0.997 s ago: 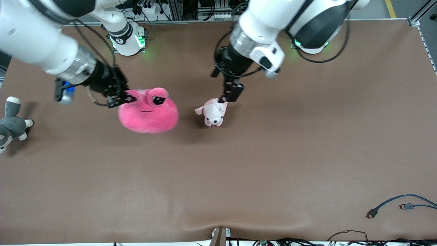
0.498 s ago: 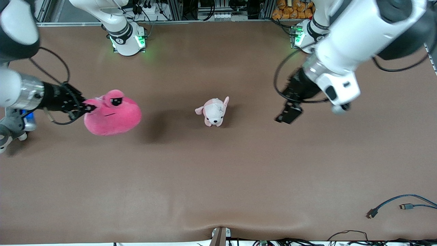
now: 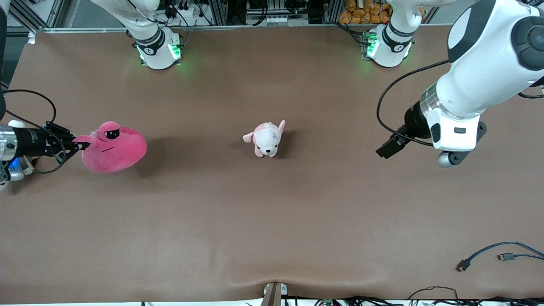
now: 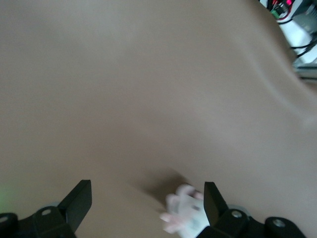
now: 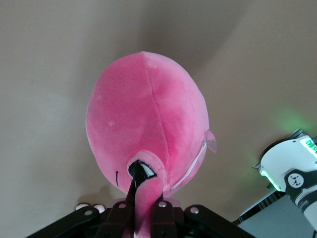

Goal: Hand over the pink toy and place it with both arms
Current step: 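Carry the pink toy with the right gripper while the left gripper withdraws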

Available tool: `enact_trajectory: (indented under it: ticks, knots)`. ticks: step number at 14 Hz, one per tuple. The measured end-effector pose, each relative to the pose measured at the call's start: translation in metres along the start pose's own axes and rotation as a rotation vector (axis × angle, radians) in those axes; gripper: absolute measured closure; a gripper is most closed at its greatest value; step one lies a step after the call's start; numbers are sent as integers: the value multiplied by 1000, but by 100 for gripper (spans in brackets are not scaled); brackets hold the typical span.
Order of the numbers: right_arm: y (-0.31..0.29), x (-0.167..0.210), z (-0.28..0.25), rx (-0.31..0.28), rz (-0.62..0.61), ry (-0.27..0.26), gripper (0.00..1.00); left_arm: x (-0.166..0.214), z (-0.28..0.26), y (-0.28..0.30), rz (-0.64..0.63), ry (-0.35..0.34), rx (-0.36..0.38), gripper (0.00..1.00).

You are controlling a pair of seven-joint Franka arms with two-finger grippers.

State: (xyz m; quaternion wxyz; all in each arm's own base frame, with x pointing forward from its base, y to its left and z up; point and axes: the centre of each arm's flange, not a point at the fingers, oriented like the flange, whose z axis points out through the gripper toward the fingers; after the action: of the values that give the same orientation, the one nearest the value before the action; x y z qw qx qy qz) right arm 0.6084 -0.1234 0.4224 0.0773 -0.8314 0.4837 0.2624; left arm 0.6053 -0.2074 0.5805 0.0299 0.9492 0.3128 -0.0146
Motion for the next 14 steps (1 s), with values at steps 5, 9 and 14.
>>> enact_trajectory:
  ticks: [5, 9, 14]
  knots:
    - [10, 47, 29, 35, 48, -115, 87, 30, -8, -44, 229, 11, 131, 0]
    - [28, 95, 62, 43, 7, -195, 87, 47, -35, -86, 340, 31, 143, 0]
    - [32, 115, 86, 51, -5, -249, 87, 42, -47, -164, 365, 33, 111, 0]
